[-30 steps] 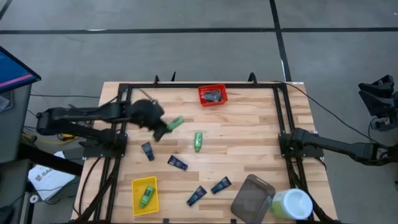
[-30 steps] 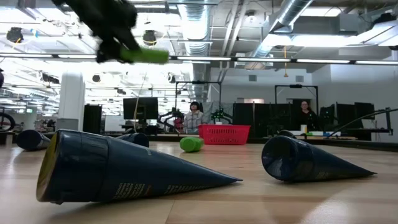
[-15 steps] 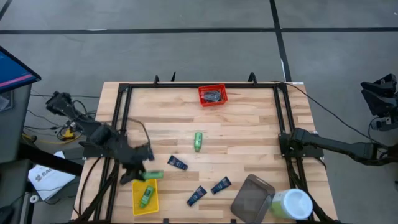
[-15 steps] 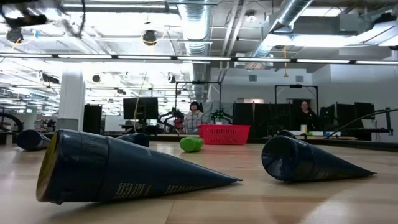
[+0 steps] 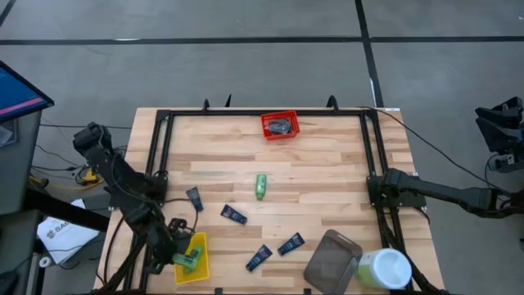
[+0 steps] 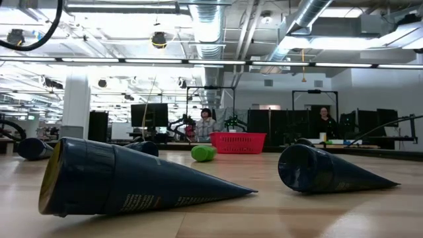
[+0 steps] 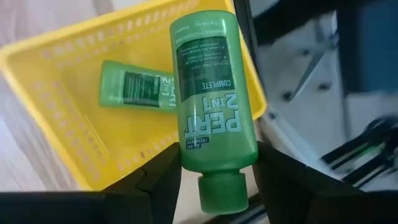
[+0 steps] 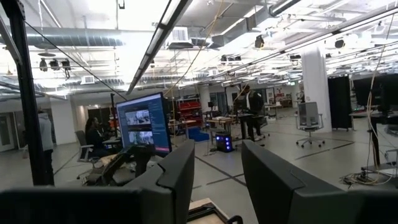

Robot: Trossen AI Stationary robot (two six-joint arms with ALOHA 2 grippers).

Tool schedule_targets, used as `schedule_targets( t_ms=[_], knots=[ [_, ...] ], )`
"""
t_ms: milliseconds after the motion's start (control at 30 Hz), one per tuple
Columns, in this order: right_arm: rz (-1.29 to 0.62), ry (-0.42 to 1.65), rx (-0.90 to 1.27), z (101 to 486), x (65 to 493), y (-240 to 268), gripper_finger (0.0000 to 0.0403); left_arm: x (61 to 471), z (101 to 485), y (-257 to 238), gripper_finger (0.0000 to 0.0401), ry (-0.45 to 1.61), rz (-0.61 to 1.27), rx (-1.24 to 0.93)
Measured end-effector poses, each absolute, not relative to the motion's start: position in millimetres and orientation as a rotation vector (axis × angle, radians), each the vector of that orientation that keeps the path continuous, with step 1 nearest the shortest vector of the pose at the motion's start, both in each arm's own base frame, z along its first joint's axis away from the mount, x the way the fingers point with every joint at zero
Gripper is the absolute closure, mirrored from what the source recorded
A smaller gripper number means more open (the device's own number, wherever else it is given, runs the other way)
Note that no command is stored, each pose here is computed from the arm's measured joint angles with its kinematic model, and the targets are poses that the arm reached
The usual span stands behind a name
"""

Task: Pick & Place Travel size toiletries
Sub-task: Put the green shampoo into the yellow bin

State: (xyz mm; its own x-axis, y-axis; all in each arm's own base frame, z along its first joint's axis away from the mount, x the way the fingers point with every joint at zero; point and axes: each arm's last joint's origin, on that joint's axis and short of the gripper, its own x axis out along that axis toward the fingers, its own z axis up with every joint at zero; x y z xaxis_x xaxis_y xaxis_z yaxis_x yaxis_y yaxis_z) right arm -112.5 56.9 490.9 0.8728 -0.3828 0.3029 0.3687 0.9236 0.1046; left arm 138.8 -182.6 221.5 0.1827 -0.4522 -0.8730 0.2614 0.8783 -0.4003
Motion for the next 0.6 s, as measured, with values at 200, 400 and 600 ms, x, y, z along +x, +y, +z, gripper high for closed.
schedule_targets(
  t_ms=[200,400,600],
  knots=[
    [-0.393,-0.325,0.044,490.9,-112.5,56.9,0.0276,143.0,206.4,-189.1,0.0225,1.249,-0.686,0.143],
    [-0.392,-0.327,0.051,490.9,-112.5,56.9,0.0276,148.3,194.2,-191.5,0.022,1.178,-0.817,0.434],
    [-0.392,-0.328,0.052,491.0,-112.5,56.9,0.0276,151.1,189.7,-190.9,0.022,1.1,-0.857,0.654]
  ],
)
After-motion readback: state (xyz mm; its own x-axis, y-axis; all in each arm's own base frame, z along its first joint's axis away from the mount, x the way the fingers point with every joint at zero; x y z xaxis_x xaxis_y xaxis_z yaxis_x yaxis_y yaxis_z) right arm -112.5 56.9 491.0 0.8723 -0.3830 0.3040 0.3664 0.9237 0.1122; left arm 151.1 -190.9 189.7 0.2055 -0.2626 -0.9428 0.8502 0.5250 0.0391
